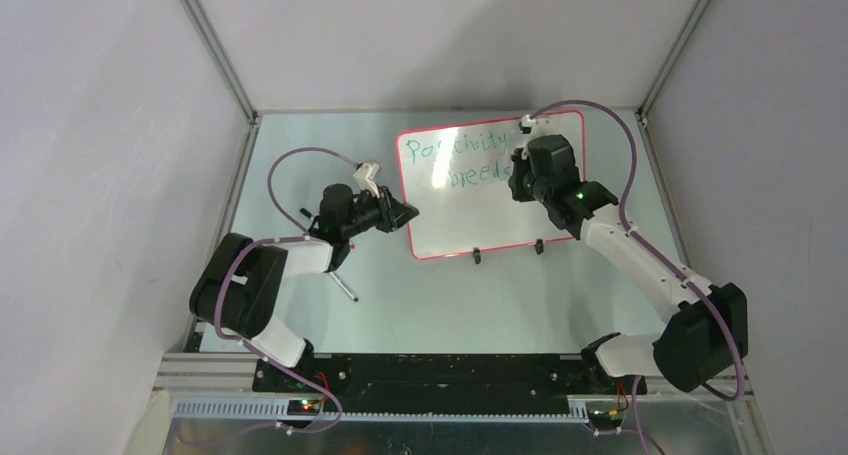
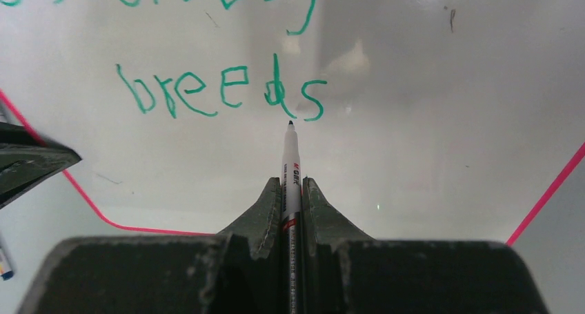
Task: Write a sentence on the whiteboard
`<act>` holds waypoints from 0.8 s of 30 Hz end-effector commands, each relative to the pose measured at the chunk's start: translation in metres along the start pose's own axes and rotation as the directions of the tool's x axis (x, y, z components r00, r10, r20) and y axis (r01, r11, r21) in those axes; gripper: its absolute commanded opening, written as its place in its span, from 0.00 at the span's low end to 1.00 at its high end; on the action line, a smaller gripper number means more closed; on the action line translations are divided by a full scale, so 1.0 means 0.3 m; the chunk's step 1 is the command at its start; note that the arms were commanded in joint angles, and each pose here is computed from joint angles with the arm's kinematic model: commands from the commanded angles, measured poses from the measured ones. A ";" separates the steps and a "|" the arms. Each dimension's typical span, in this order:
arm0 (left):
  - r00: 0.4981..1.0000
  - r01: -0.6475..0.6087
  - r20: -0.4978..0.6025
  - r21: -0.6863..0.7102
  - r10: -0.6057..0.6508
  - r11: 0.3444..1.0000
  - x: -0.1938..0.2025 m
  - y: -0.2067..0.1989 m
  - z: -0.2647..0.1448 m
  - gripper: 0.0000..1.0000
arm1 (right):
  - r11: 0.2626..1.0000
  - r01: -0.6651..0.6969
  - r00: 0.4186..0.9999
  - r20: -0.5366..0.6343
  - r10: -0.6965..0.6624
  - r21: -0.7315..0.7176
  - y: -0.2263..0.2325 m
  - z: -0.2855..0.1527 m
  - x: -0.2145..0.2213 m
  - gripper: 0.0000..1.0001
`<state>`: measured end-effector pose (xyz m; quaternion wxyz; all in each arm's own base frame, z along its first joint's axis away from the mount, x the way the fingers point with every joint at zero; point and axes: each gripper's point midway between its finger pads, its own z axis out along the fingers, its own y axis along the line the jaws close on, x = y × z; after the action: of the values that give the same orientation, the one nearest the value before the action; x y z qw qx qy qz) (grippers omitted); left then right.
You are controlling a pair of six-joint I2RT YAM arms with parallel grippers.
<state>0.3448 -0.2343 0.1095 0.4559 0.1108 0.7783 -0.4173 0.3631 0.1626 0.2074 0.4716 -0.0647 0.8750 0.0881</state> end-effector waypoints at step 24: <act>0.995 -0.086 0.054 -0.010 0.086 0.996 -0.064 -0.017 0.007 0.25 | 0.986 -0.113 0.973 0.216 0.085 0.122 -0.142 -0.083 -0.144 0.00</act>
<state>0.3448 -0.2342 0.1102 0.4565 0.1107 0.7780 -0.4172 0.3626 0.1244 0.2457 0.5386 -0.0007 0.8394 0.0735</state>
